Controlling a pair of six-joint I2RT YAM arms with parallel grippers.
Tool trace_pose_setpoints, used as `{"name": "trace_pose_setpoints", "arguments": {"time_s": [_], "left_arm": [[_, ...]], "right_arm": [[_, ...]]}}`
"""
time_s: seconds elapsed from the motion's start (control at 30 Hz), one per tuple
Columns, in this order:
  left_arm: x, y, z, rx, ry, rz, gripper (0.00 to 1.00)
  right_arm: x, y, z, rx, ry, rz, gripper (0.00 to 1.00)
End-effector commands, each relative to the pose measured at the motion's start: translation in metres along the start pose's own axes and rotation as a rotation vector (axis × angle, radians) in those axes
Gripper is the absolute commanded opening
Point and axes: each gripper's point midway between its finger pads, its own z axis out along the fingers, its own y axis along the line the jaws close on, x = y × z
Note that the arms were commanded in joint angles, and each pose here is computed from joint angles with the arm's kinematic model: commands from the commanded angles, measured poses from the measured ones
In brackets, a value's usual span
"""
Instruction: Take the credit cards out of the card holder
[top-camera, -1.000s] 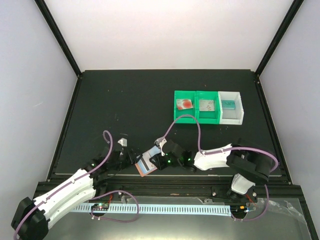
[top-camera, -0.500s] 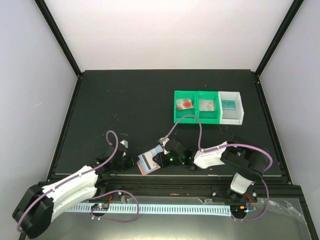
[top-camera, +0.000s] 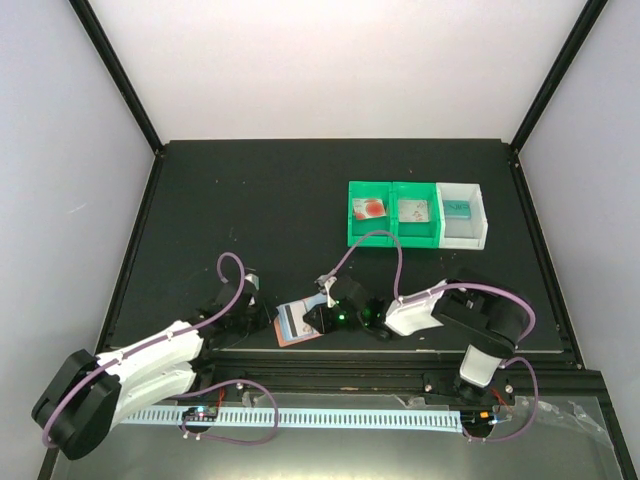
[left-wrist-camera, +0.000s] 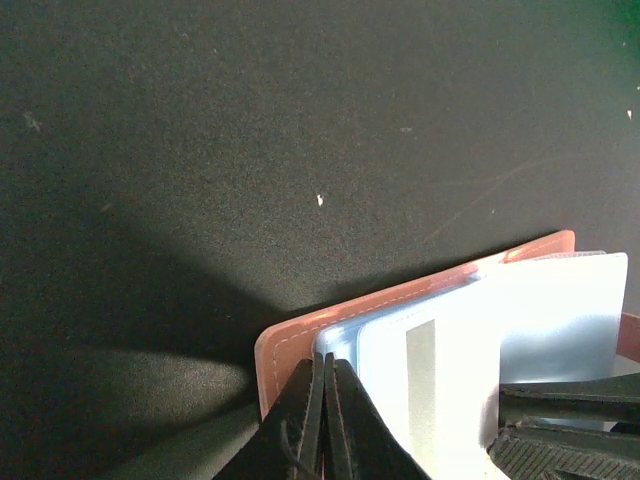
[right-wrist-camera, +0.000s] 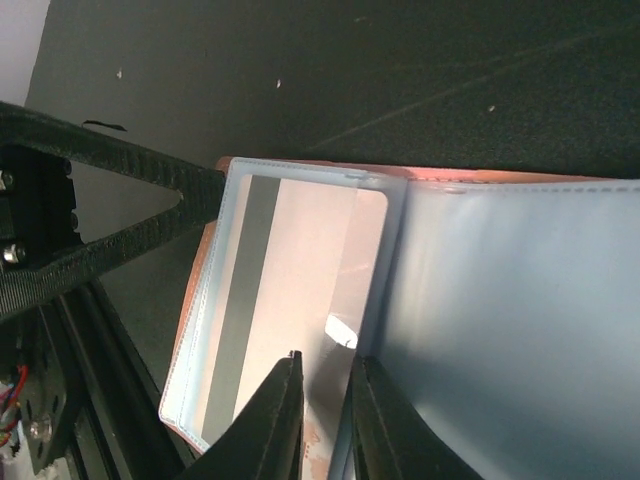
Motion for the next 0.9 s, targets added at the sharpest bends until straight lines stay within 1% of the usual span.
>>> {"name": "trace_pose_setpoints", "arguments": {"time_s": [0.0, 0.1, 0.2, 0.47, 0.63, 0.67, 0.73, 0.77, 0.87], "left_arm": [[-0.011, 0.000, -0.001, -0.025, -0.038, 0.021, 0.02], [-0.012, 0.000, -0.001, -0.023, -0.041, 0.023, 0.02], [-0.012, -0.001, -0.001, -0.022, -0.041, 0.026, 0.02], [-0.014, 0.002, -0.002, -0.037, -0.044, 0.036, 0.02], [-0.016, 0.000, -0.003, -0.030, -0.049, 0.038, 0.01], [-0.016, -0.001, -0.003, -0.026, -0.048, 0.041, 0.02], [-0.017, -0.003, -0.003, -0.024, -0.045, 0.043, 0.02], [-0.016, -0.003, -0.003, -0.023, -0.042, 0.044, 0.02], [-0.015, -0.002, -0.002, -0.024, -0.036, 0.042, 0.02]], "right_arm": [[0.001, -0.002, 0.003, -0.028, 0.001, 0.036, 0.14], [0.001, -0.003, 0.004, -0.051, 0.001, 0.056, 0.09], [0.002, -0.004, 0.004, -0.069, 0.001, 0.074, 0.02], [-0.003, -0.020, -0.013, -0.068, -0.051, 0.112, 0.01], [-0.001, -0.021, -0.013, -0.082, -0.045, 0.123, 0.01], [0.000, -0.020, -0.012, -0.091, -0.036, 0.124, 0.02], [0.000, -0.018, -0.008, -0.103, -0.024, 0.129, 0.11], [0.000, -0.017, -0.008, -0.110, -0.024, 0.131, 0.13], [0.000, -0.018, -0.006, -0.104, -0.023, 0.134, 0.18]]}}
